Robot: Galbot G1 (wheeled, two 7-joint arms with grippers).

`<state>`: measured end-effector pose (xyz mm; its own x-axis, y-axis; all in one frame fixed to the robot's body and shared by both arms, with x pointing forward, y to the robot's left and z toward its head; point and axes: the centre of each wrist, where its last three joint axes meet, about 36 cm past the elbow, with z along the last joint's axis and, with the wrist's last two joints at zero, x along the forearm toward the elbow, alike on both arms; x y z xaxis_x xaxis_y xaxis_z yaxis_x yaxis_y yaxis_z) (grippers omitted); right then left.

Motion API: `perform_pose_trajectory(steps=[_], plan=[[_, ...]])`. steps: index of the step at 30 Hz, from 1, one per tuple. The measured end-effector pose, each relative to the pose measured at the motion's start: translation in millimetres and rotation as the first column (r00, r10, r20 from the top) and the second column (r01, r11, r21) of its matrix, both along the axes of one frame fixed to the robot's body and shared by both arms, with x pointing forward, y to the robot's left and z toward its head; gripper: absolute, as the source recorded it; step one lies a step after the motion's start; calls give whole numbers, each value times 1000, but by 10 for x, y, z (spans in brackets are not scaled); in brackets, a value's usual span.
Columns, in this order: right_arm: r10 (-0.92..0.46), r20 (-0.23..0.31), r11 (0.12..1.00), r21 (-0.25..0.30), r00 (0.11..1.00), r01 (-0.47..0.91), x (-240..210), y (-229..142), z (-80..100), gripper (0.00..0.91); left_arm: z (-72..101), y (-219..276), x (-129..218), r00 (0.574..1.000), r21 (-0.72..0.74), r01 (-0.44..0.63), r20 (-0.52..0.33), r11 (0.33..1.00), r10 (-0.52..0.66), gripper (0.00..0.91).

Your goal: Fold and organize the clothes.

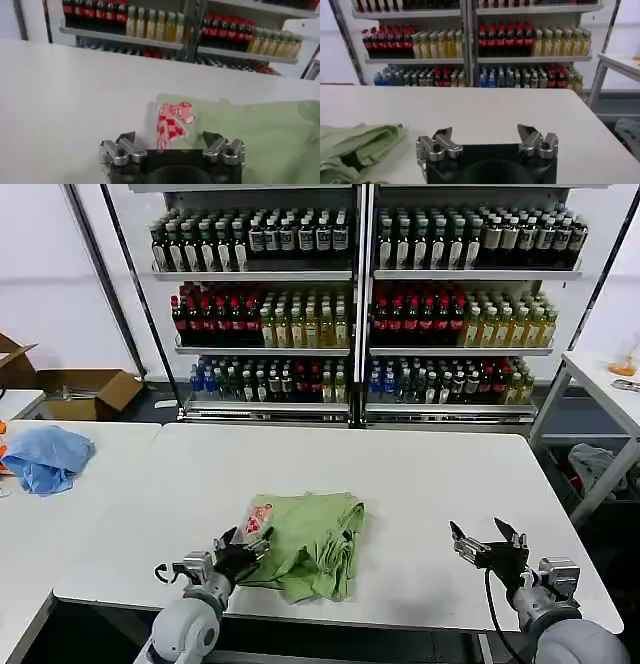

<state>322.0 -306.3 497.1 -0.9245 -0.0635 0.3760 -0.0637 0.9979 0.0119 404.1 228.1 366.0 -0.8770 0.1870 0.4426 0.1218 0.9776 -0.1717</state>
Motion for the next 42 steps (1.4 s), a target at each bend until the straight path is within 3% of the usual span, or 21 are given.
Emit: perform_pose_trajectory(steps=[17,31,37,42], plan=[[-13,-2,1000,3,1000,13,-83,-2,21,907,-52,74,94,998,-282,-36,-63,959,19,20],[-17,2,1000,2,1000,17,-134,0,65,907,-12,280,131,991,-592,-120,-123,797,58,20],[-15,7,1000,6,1000,15,-127,-2,82,907,137,650,157,984,-656,-179,-126,734,127,20],[-11,10,1000,14,1000,11,-98,3,85,907,481,1222,140,971,-632,-219,-71,743,226,20]])
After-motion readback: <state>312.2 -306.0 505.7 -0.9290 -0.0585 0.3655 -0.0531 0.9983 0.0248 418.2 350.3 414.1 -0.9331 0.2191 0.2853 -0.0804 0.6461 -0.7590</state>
